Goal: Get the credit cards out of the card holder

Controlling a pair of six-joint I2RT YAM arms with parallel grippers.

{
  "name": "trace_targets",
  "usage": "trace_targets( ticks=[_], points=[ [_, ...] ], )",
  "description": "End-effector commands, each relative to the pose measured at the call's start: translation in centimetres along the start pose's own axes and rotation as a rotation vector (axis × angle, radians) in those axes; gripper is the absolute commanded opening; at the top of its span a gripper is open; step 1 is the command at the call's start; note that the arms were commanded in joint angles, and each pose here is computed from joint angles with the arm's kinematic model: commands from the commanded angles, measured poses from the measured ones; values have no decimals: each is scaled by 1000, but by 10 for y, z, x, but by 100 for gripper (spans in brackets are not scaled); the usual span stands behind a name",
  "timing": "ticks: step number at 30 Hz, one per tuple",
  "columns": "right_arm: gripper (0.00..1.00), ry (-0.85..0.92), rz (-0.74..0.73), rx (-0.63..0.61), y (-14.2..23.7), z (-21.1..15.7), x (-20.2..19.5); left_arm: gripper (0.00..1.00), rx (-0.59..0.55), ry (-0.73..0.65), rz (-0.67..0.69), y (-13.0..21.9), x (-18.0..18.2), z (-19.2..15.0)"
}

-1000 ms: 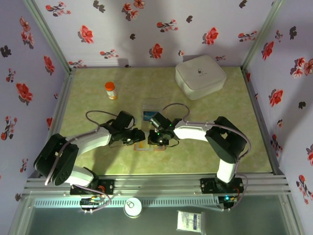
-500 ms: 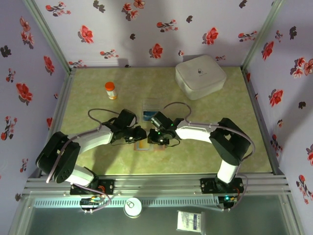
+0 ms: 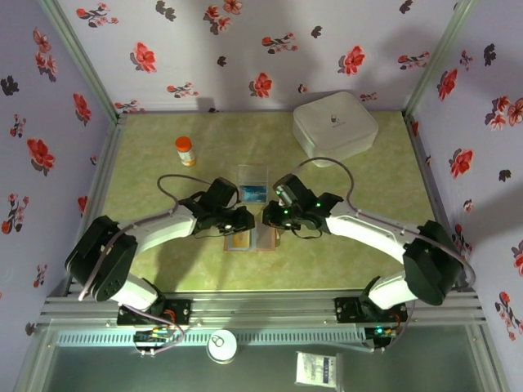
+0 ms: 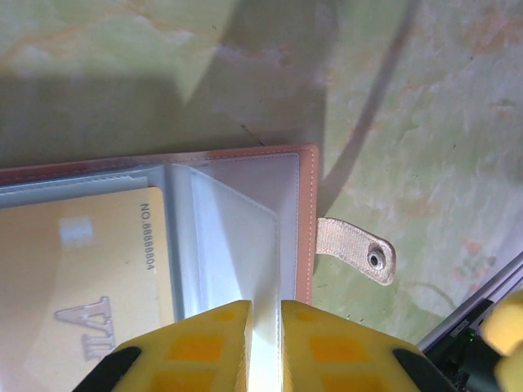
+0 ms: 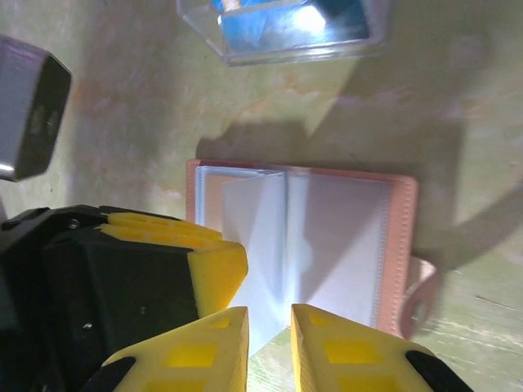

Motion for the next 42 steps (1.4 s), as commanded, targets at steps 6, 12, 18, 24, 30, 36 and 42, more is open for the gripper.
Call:
trace_targets(
  ticks=[6,12,18,24,30,36,42],
  points=[
    [22,-19,-53,-39,19,-2,-27,23,35,-21,0,-21,-21,3],
    [23,-18,-53,-28,18,-4,-28,35,42,-29,-4,-29,-27,5],
    [24,-23,-39,-20,15,-3,-26,42,45,-37,-1,-31,-27,6],
    [24,-30,-38,-11,13,-4,-26,48,56,-37,3,-41,-24,7],
    [25,-31,-46,-11,15,-5,-28,50,90,-18,20,-56,-17,6],
    [25,-31,-44,-4,13,-5,-28,51,91,-26,9,-55,-21,8],
    [25,-36,-25,9,8,-5,-24,51,53,-51,-8,-37,-30,13]
  ],
)
Point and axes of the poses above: each hand's point on the last joint's axis, 136 mm out from that joint toward the fingers, its own y axis back along the fingers, its own x axis along the line the jaws close on, z = x × y, the point moved 8 cm from there along y, back along the fingers, and after that the axes turned 1 degree about -y, right-handed, at the moved point
